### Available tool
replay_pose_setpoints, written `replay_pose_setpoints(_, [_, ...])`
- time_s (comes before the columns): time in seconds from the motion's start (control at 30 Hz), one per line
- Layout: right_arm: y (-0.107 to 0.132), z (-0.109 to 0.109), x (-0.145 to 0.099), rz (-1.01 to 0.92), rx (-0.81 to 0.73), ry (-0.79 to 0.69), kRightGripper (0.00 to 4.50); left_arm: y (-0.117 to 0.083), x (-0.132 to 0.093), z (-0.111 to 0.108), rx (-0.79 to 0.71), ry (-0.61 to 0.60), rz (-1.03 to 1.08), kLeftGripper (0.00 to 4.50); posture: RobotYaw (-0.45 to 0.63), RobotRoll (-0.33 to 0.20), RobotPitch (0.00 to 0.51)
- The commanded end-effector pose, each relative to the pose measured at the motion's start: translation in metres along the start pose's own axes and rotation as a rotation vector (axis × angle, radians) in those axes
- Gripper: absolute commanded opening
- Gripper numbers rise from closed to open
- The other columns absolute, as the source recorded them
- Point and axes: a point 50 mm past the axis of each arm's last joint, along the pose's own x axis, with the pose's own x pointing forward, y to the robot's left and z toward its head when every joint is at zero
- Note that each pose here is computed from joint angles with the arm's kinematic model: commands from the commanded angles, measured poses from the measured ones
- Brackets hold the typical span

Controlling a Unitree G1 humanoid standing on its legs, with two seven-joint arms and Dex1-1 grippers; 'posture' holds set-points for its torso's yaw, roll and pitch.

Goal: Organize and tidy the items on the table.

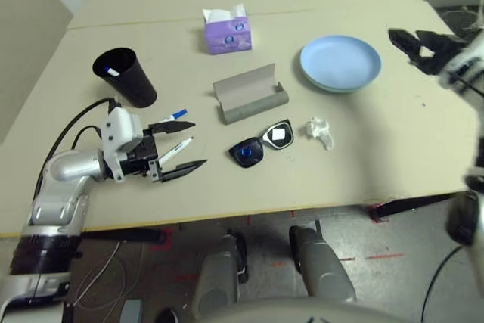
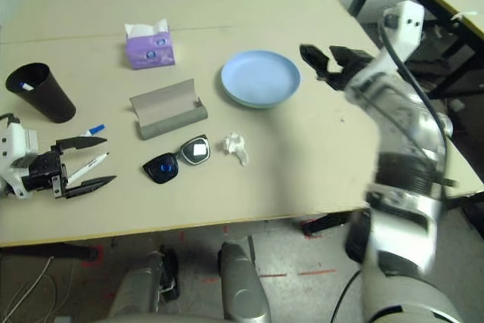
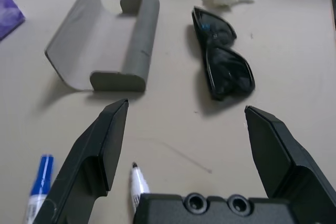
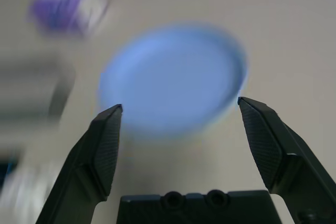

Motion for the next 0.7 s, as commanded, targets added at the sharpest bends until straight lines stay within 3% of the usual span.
replay_pose_setpoints(0.03, [0.013, -0.011, -0.015, 0.114, -0.046, 0.008, 4.47, -0.004, 0.002, 0.0, -0.045, -0.028, -0.028, 4.5, -0.12, 0.0, 0.23])
replay_pose_setpoints(0.27, [0.039, -0.055, -0.023, 0.286, -0.148, 0.093, 4.47, -0.006, 0.005, 0.001, -0.075, -0.044, -0.061, 4.5, -0.13, 0.0, 0.227])
replay_pose_setpoints(0.7, [0.082, -0.072, 0.032, 0.375, -0.221, 0.051, 4.47, -0.006, 0.001, 0.002, -0.066, -0.025, -0.052, 4.5, -0.1, 0.0, 0.218])
